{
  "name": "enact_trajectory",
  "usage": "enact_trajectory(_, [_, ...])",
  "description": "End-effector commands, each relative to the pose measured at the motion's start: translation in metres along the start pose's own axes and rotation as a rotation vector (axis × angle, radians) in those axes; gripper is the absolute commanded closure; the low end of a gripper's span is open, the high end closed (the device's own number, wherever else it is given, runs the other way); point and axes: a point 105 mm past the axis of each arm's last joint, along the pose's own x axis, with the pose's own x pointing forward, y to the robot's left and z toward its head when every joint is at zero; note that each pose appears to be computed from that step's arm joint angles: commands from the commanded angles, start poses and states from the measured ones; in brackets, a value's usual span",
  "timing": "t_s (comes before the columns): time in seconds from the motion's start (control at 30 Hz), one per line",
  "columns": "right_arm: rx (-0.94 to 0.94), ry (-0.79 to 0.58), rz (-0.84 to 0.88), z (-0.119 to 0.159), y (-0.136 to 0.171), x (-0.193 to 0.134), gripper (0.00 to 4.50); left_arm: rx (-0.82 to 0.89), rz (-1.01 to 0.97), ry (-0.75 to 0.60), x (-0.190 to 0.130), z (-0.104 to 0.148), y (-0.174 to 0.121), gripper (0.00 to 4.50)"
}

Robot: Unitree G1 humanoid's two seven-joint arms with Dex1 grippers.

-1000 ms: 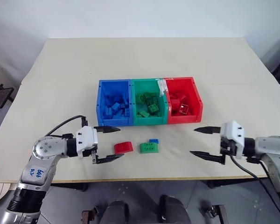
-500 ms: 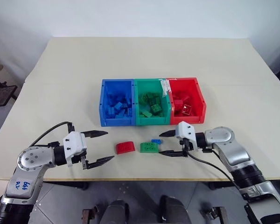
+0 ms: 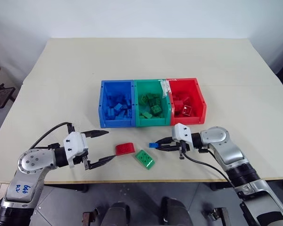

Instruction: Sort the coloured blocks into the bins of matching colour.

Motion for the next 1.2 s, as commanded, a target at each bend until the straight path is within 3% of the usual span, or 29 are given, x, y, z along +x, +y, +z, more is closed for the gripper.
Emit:
enact_trajectory(0.03, [-0.028, -0.087, -0.036, 0.034, -0.011, -0.008, 4.10, 0.008, 0.060, -0.037, -0.005, 0.010, 0.003, 0.00])
enact_trajectory(0.17, [-0.007, -0.253, -0.094, 0.090, -0.031, -0.007, 4.10, -0.039, 0.175, -0.035, -0.020, 0.005, 0.009, 0.00])
enact_trajectory(0.33, [-0.020, -0.314, -0.166, 0.133, -0.058, 0.020, 4.10, -0.094, 0.280, 0.011, -0.041, -0.012, 0.008, 0.00])
enact_trajectory(0.53, [-0.085, -0.283, -0.301, 0.149, -0.092, 0.054, 4.10, -0.136, 0.366, 0.039, -0.055, -0.025, 0.009, 0.00])
enact_trajectory(0.8, [-0.083, -0.352, -0.249, 0.154, -0.088, 0.049, 1.44, -0.123, 0.340, 0.014, -0.047, -0.017, 0.012, 0.00])
enact_trajectory(0.93, [-0.164, -0.363, -0.257, 0.139, -0.078, 0.013, 0.09, -0.105, 0.321, 0.026, -0.044, -0.017, 0.019, 0.00])
enact_trajectory(1.13, [-0.237, -0.361, -0.187, 0.103, -0.031, -0.049, 0.04, -0.128, 0.220, 0.046, -0.044, -0.017, 0.025, 0.00])
enact_trajectory(1.2, [-0.211, -0.301, -0.157, 0.083, -0.014, -0.066, 0.04, -0.146, 0.198, 0.065, -0.046, -0.021, 0.027, 0.00])
